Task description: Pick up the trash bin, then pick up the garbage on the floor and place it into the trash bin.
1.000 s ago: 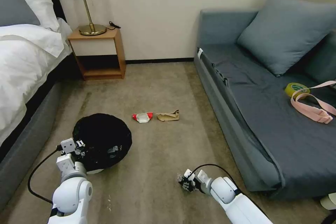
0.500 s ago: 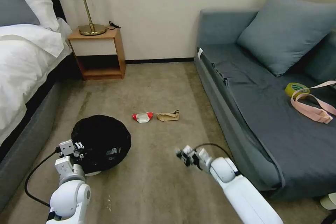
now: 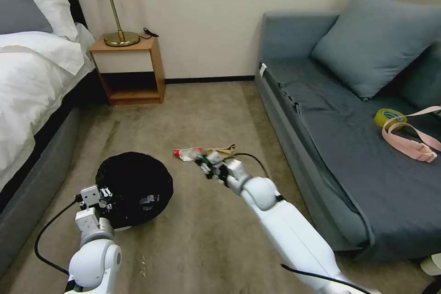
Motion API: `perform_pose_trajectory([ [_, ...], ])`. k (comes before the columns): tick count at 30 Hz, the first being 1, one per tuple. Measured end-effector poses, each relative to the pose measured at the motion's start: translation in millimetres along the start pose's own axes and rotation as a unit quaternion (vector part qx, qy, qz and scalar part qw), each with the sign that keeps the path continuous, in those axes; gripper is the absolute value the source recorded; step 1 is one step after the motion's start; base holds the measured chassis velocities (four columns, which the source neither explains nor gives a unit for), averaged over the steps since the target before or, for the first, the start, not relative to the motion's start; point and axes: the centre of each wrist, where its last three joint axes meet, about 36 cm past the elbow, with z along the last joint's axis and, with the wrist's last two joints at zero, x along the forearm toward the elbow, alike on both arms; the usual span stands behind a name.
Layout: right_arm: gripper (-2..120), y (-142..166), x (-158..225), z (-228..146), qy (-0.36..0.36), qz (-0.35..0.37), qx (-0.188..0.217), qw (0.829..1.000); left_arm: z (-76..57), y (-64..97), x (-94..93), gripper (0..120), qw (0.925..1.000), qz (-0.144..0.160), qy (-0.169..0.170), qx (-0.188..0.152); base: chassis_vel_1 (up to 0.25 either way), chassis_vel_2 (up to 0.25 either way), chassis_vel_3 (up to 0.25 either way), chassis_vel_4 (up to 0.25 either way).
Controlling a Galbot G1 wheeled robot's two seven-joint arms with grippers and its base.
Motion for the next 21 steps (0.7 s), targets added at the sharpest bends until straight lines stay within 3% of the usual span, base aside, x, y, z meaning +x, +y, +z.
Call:
perform_pose_trajectory([
  [13, 14, 60, -54, -48, -0.075, -0.08, -0.061, 0.992, -1.7, -19.2, 7.3, 4, 0.9996, 0.023, -0.013, 0.007, 0.0, 0.0, 0.0, 0.0],
  [21, 14, 91, -62, -32, -0.083, -0.076, -0.083, 0.99, -5.3, -22.3, 12.2, 4, 0.999, 0.035, -0.023, 0.015, 0.0, 0.0, 0.0, 0.0],
])
